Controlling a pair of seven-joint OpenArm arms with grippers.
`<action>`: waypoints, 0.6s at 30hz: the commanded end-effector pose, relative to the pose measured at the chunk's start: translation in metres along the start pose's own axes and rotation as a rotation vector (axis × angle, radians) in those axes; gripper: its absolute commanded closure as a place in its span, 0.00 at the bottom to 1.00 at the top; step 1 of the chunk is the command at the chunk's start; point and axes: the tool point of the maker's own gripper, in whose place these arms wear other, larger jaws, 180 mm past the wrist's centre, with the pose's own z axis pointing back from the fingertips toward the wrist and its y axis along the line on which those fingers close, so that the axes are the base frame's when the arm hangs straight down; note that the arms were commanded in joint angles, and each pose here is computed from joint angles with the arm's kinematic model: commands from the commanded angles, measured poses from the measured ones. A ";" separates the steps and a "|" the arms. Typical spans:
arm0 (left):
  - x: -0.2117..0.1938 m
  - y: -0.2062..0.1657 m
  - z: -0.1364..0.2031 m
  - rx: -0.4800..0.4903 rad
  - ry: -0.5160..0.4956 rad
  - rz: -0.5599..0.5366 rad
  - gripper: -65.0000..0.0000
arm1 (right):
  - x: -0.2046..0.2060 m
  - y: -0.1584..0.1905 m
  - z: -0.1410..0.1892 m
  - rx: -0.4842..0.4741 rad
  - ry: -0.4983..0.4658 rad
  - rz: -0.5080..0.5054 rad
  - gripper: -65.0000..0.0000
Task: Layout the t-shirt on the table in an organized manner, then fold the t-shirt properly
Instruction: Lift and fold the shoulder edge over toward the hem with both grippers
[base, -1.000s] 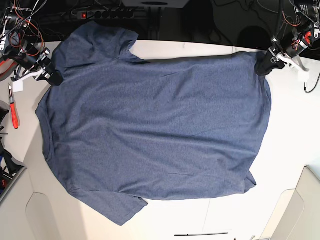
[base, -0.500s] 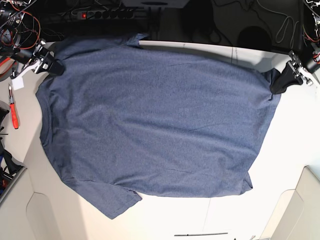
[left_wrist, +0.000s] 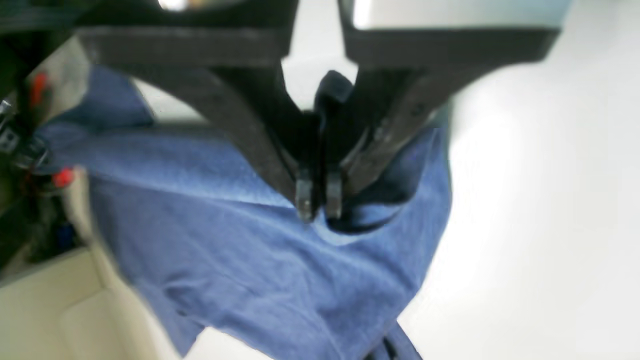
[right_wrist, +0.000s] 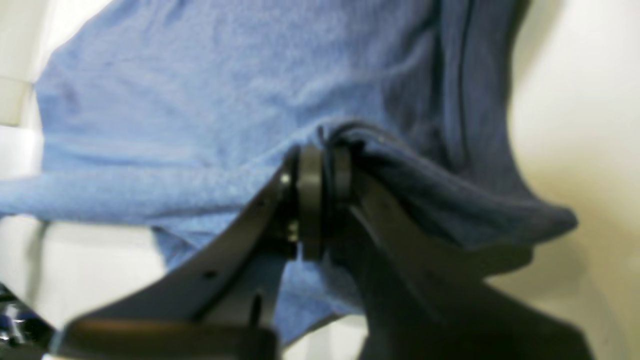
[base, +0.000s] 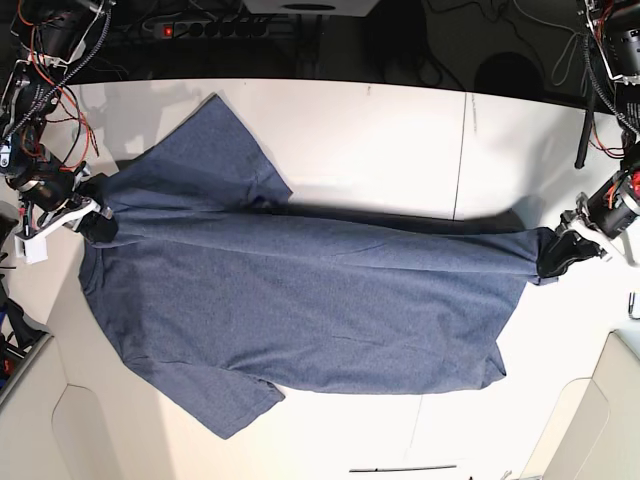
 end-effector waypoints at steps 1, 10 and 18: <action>0.011 0.000 -0.003 -0.004 -0.019 -0.039 1.00 | 0.015 -0.001 0.001 -0.015 -0.038 0.034 1.00; -0.033 0.024 -0.029 0.096 0.105 -0.166 1.00 | -0.006 -0.012 -0.026 -0.159 0.032 0.122 1.00; 0.023 0.028 -0.019 0.133 0.003 -0.227 0.51 | 0.051 0.002 -0.022 -0.148 -0.086 0.168 0.46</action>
